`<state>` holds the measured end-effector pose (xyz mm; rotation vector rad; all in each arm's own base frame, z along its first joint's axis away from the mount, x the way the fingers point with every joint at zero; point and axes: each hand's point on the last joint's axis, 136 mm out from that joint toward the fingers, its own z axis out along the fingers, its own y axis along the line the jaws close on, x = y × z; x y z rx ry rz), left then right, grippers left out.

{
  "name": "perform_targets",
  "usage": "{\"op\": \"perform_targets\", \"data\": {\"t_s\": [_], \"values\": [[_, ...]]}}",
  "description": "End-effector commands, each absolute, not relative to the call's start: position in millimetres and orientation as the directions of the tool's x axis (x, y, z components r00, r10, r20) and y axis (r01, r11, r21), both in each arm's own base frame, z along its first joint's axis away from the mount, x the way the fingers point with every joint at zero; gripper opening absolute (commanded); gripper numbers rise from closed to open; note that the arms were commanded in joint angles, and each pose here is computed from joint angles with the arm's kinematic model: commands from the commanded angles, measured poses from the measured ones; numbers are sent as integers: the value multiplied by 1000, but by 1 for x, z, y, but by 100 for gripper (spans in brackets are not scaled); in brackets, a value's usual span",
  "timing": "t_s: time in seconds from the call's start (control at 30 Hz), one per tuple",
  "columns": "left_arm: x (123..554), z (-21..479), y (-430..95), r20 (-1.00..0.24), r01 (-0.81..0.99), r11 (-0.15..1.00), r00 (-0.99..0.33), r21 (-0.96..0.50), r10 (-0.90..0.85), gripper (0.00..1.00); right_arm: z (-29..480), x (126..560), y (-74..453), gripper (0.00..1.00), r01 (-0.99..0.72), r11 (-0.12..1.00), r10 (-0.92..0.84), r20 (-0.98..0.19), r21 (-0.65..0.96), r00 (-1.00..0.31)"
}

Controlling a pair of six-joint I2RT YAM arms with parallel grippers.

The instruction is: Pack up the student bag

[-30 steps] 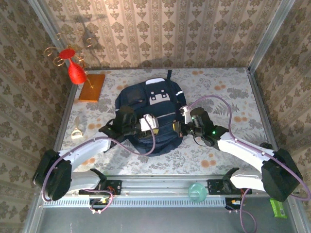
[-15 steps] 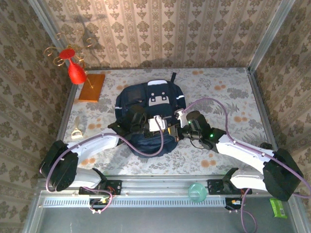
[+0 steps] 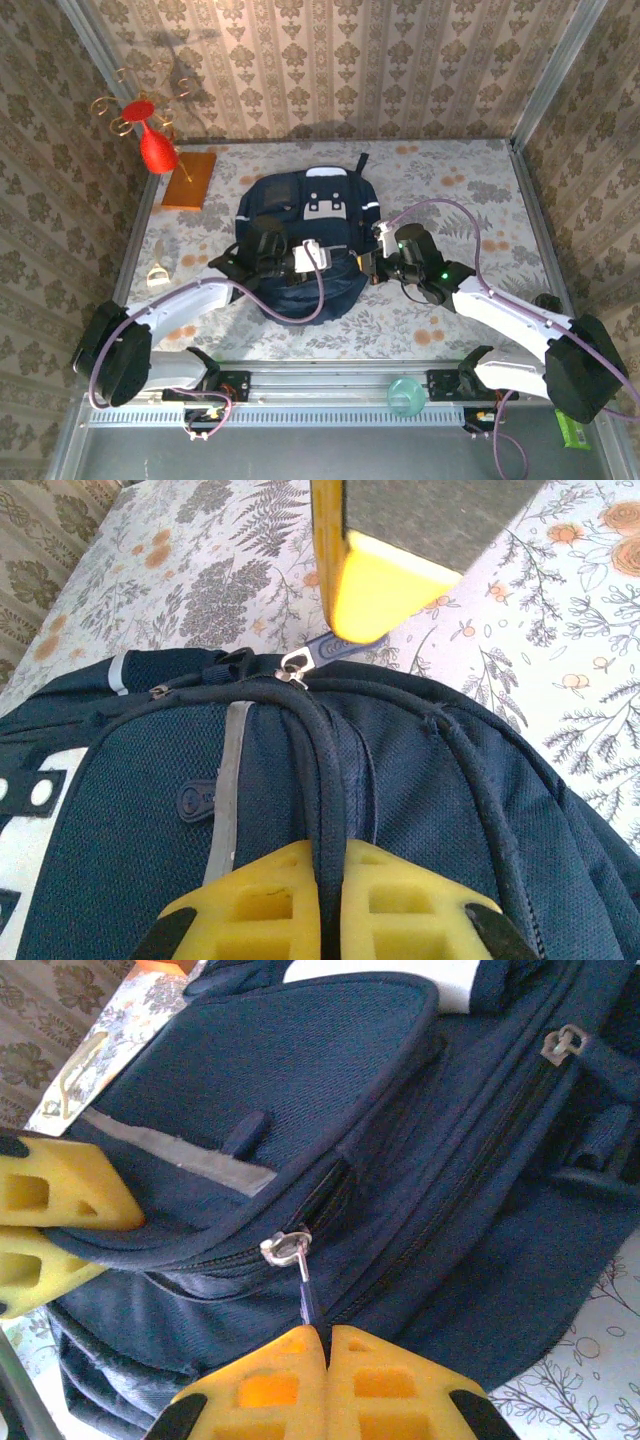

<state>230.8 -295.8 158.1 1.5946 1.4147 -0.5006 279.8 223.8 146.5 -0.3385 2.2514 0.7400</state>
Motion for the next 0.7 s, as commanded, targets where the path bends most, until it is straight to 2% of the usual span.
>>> {"op": "perform_targets", "data": {"t_s": [0.0,0.23,0.47,0.67], "values": [[228,163,-285,-788,923,71,281,378,548,0,126,286,189,0,-302,894,-5,-669,329,-743],[218,165,-280,-803,926,37,304,375,513,0,124,293,188,0,-292,896,-1,-658,333,-753],[213,161,-284,-813,935,4,307,355,494,0,131,293,218,0,-425,812,-41,-687,400,-726],[203,163,-285,-835,942,-43,316,334,451,0,124,307,206,0,-358,868,-24,-693,343,-721]]}}
